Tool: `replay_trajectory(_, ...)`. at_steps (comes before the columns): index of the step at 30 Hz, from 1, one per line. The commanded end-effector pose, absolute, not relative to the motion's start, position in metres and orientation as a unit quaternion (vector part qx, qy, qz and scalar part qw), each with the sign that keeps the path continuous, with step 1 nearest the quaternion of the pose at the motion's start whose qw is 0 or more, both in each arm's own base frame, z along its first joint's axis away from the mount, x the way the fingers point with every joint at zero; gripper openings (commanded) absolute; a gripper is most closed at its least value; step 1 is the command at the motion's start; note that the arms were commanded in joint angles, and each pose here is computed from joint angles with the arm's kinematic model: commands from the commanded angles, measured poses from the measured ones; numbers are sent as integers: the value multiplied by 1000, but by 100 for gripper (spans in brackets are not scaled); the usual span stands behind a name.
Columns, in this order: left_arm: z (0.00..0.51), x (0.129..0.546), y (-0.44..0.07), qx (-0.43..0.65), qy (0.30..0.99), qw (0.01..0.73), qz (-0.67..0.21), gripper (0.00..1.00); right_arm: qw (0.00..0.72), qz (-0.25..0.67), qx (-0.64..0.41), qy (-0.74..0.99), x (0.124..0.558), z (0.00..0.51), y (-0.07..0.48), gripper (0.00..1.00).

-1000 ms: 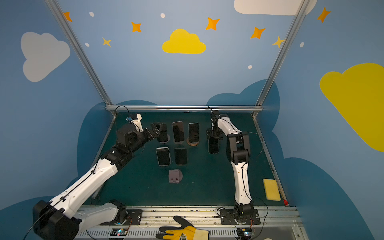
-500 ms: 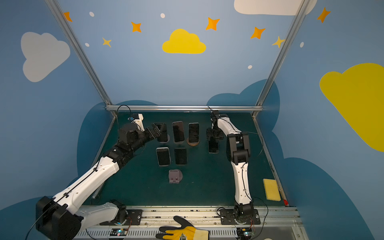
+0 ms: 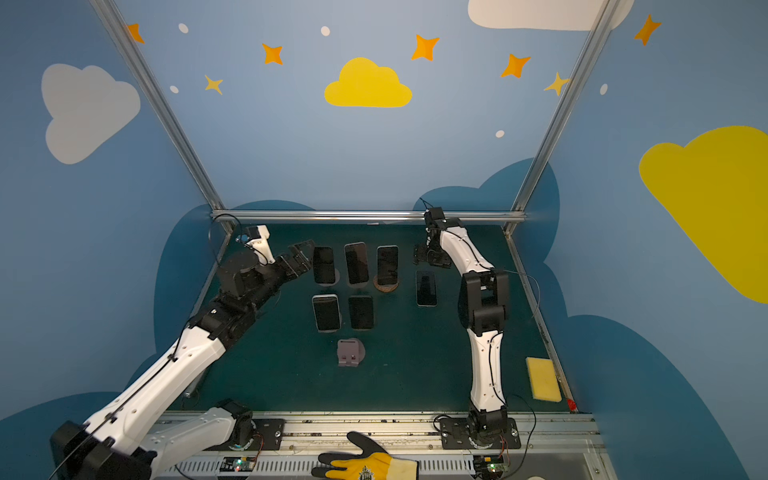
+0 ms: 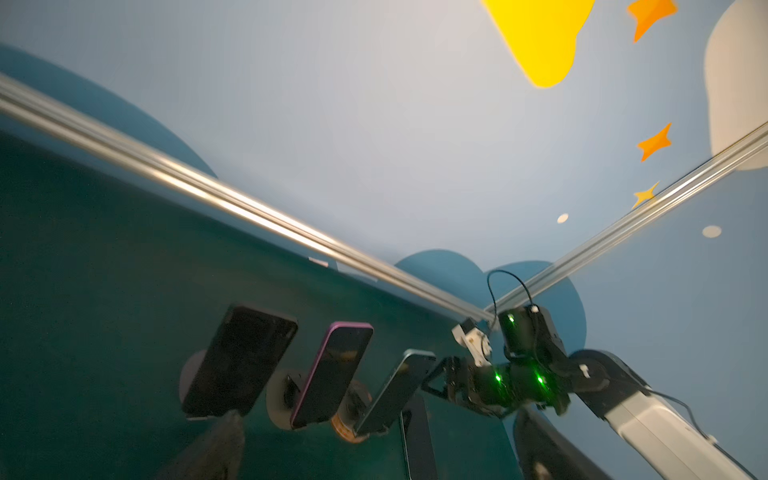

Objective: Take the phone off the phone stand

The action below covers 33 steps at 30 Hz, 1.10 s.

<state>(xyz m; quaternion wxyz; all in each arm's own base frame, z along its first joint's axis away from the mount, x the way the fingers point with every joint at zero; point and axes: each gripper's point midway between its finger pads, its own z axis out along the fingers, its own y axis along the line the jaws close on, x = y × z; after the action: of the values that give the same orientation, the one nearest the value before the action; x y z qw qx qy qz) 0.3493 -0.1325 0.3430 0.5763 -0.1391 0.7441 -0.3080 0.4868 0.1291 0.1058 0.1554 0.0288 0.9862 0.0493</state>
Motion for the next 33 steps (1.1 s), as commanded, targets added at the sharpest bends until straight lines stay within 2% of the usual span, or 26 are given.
replay_trajectory(1, 375, 339, -106, -146, 707, 645, -251, 100, 190, 51, 72, 978, 473, 143, 115, 85)
replay_trajectory(6, 375, 314, -112, -136, 736, 616, -245, 100, 217, 77, 90, 969, 449, 161, 109, 85)
replay_trajectory(14, 317, 255, -103, -113, 794, 565, -196, 100, 263, 130, 103, 951, 388, 178, 114, 85)
replay_trajectory(16, 299, 243, -106, -105, 811, 541, -196, 97, 273, 143, 90, 947, 369, 179, 118, 86)
replay_trajectory(23, 260, 203, -133, -68, 825, 503, -248, 92, 315, 176, 73, 930, 339, 181, 115, 86)
replay_trajectory(27, 235, 192, -150, -43, 840, 492, -224, 92, 358, 203, 66, 909, 333, 196, 117, 86)
replay_trajectory(33, 200, 191, -217, 25, 873, 451, -183, 96, 421, 214, 57, 880, 324, 200, 111, 86)
